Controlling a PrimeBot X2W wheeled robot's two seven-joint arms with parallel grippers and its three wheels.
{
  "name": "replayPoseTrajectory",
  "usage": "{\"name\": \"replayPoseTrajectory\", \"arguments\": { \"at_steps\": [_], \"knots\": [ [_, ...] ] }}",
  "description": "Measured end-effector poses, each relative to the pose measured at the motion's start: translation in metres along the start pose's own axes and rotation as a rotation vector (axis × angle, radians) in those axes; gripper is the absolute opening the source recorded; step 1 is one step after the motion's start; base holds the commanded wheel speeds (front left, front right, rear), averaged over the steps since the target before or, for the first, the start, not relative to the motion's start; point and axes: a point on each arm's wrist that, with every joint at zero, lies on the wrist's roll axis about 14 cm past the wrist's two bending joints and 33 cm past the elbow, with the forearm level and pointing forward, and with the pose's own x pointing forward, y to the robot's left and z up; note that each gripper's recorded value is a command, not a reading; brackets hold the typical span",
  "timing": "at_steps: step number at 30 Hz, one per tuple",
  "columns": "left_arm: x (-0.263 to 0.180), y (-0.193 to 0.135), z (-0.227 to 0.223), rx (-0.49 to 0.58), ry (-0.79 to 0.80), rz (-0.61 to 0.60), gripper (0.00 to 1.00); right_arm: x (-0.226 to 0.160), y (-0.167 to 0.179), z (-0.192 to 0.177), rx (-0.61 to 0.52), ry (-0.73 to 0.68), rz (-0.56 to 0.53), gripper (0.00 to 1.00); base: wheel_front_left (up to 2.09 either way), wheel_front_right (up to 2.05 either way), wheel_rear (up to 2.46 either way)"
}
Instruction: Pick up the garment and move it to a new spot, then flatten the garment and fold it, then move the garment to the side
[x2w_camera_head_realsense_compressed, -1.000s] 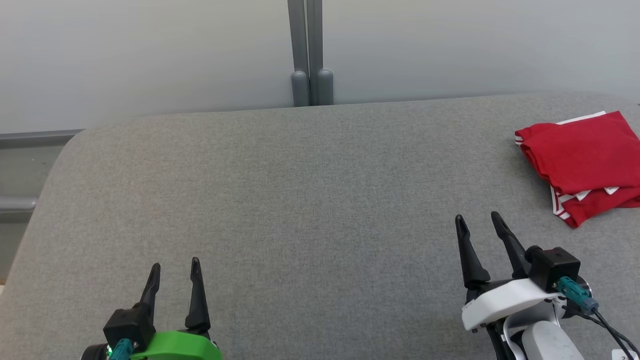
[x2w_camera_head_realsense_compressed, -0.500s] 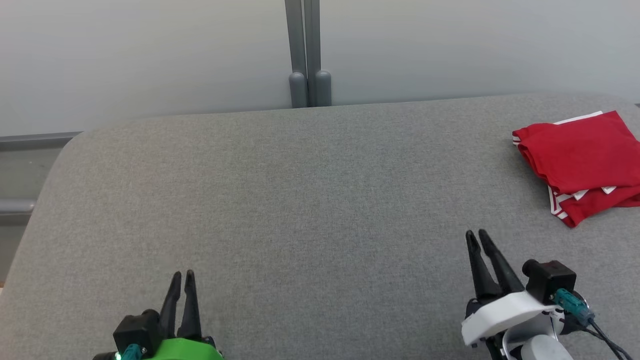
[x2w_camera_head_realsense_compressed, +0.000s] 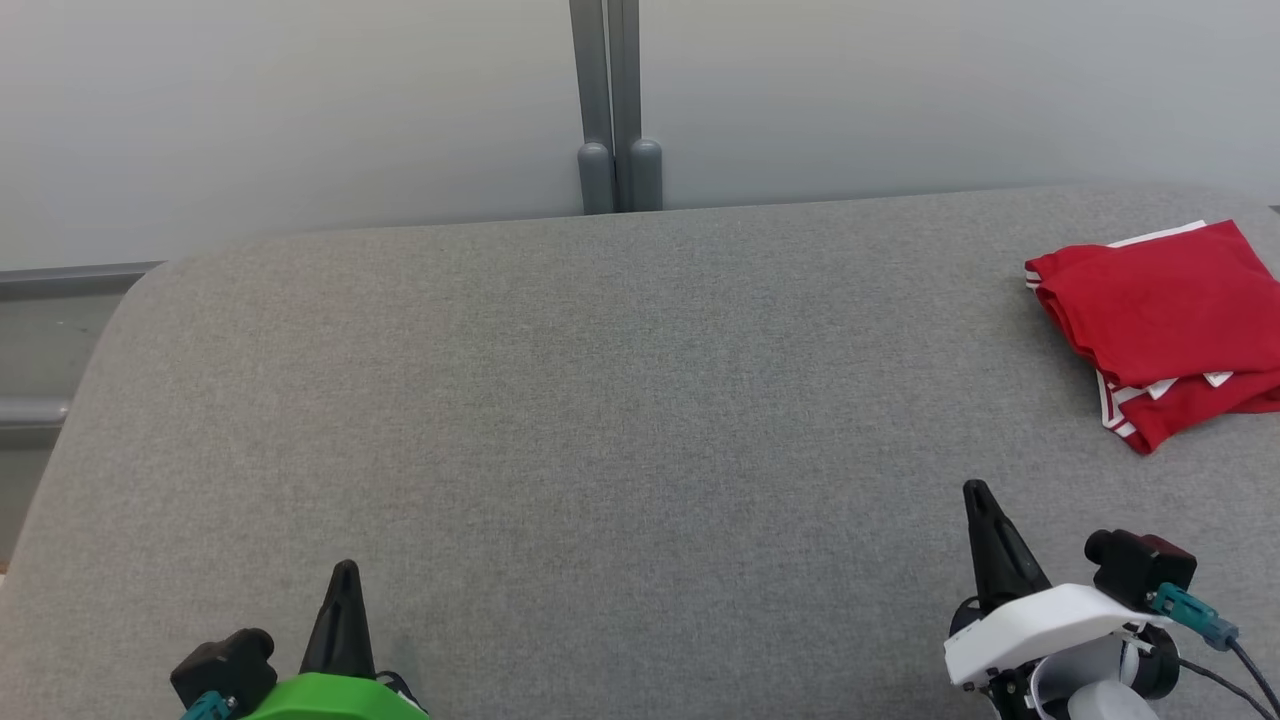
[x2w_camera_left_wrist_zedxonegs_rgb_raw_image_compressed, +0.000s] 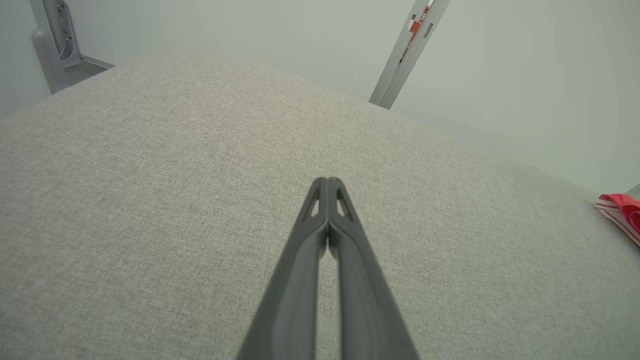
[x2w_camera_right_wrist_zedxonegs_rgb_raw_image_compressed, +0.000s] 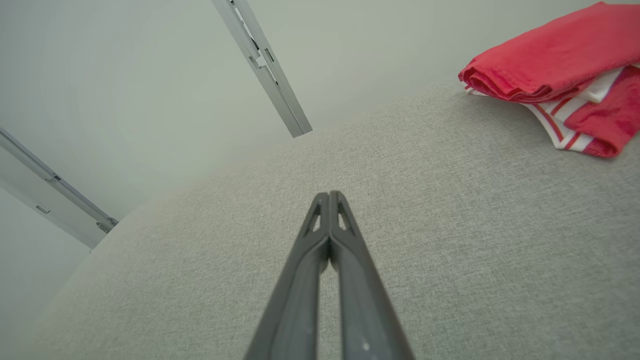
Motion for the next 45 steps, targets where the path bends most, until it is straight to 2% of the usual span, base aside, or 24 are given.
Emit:
{"name": "replayPoseTrajectory", "arguments": {
  "at_steps": [21, 45],
  "knots": [
    [0.011, 0.008, 0.012, -0.336, 0.011, 0.028, 0.0, 0.003, -0.018, 0.006, 0.328, -0.002, -0.077, 0.0, 0.0, 0.0, 0.0],
    [0.02, 0.01, 0.025, -0.616, 0.007, 0.014, 0.0, 0.007, -0.027, 0.014, 0.609, -0.018, -0.104, 0.0, 0.0, 0.0, 0.0]
  ]
}}
